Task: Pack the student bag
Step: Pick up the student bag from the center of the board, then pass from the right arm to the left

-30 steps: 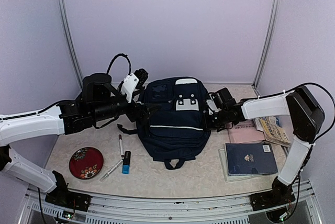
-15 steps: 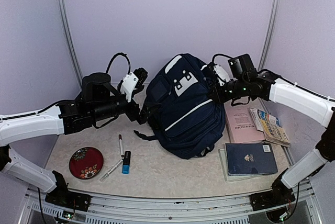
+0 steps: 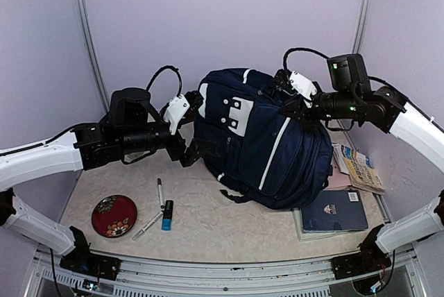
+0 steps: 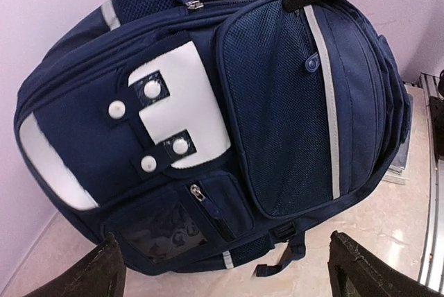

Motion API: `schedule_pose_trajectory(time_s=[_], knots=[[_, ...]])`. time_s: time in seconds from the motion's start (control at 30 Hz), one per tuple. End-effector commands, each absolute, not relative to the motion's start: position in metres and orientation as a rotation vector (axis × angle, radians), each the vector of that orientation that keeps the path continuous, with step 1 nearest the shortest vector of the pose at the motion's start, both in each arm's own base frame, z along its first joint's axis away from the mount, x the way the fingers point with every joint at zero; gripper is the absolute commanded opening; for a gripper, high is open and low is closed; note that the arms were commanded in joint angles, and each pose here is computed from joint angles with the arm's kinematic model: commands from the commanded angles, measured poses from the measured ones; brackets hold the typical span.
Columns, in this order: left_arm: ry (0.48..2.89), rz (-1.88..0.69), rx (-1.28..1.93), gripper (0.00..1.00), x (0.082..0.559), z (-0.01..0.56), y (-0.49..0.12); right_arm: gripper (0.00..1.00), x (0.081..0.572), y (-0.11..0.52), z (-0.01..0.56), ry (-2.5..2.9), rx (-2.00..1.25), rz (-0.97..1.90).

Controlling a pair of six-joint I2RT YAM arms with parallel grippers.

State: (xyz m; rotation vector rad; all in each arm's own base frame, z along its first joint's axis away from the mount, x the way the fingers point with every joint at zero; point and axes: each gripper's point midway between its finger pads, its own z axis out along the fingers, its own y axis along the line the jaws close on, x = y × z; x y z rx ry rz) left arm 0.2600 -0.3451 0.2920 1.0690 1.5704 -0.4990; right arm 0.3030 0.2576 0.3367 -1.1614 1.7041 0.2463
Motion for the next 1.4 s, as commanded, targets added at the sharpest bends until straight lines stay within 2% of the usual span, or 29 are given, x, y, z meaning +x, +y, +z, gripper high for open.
schedule_pose_trajectory(time_s=[0.0, 0.2, 0.37, 0.6, 0.8, 0.83, 0.87, 0.93, 1.03, 1.07, 1.1, 1.13, 1.2, 1.27, 1.37], knots=[[1.536, -0.558, 1.169, 0.99, 0.243, 0.323, -0.351, 0.00, 0.262, 0.291, 0.413, 1.262, -1.241, 0.224], [1.519, -0.695, 1.216, 0.99, 0.228, 0.348, -0.344, 0.00, 0.223, 0.326, 0.378, 1.163, -1.385, 0.184], [1.548, -0.581, 1.175, 0.99, 0.245, 0.361, -0.337, 0.00, 0.195, 0.356, 0.338, 1.110, -1.541, 0.117], [1.646, -0.389, 1.333, 0.99, 0.244, 0.310, -0.333, 0.00, 0.180, 0.374, 0.311, 1.091, -1.656, 0.092], [1.648, -0.207, 1.277, 0.99, 0.267, 0.290, -0.321, 0.00, 0.175, 0.372, 0.308, 1.061, -1.664, 0.091], [1.651, -0.187, 1.274, 0.96, 0.270, 0.287, -0.320, 0.00, 0.173, 0.371, 0.308, 1.052, -1.655, 0.096], [1.653, -0.192, 1.281, 0.90, 0.270, 0.285, -0.320, 0.00, 0.172, 0.370, 0.311, 1.039, -1.640, 0.104], [1.646, -0.261, 1.328, 0.65, 0.259, 0.283, -0.327, 0.00, 0.169, 0.365, 0.317, 1.016, -1.605, 0.115], [1.583, -0.421, 1.392, 0.16, 0.235, 0.289, -0.339, 0.00, 0.165, 0.358, 0.328, 0.993, -1.529, 0.140], [1.567, -0.447, 1.385, 0.04, 0.232, 0.290, -0.341, 0.00, 0.165, 0.356, 0.332, 0.992, -1.503, 0.151], [1.562, -0.464, 1.372, 0.00, 0.230, 0.290, -0.342, 0.00, 0.164, 0.354, 0.338, 0.987, -1.478, 0.161], [1.559, -0.472, 1.363, 0.00, 0.229, 0.289, -0.341, 0.08, 0.158, 0.355, 0.345, 0.972, -1.467, 0.211], [1.566, -0.481, 1.350, 0.00, 0.230, 0.289, -0.343, 0.42, 0.146, 0.358, 0.366, 0.970, -1.433, 0.335], [1.571, -0.479, 1.322, 0.00, 0.233, 0.292, -0.344, 0.69, 0.135, 0.361, 0.393, 0.976, -1.390, 0.468], [1.557, -0.465, 1.278, 0.00, 0.239, 0.297, -0.344, 0.84, 0.128, 0.363, 0.432, 1.029, -1.300, 0.631]])
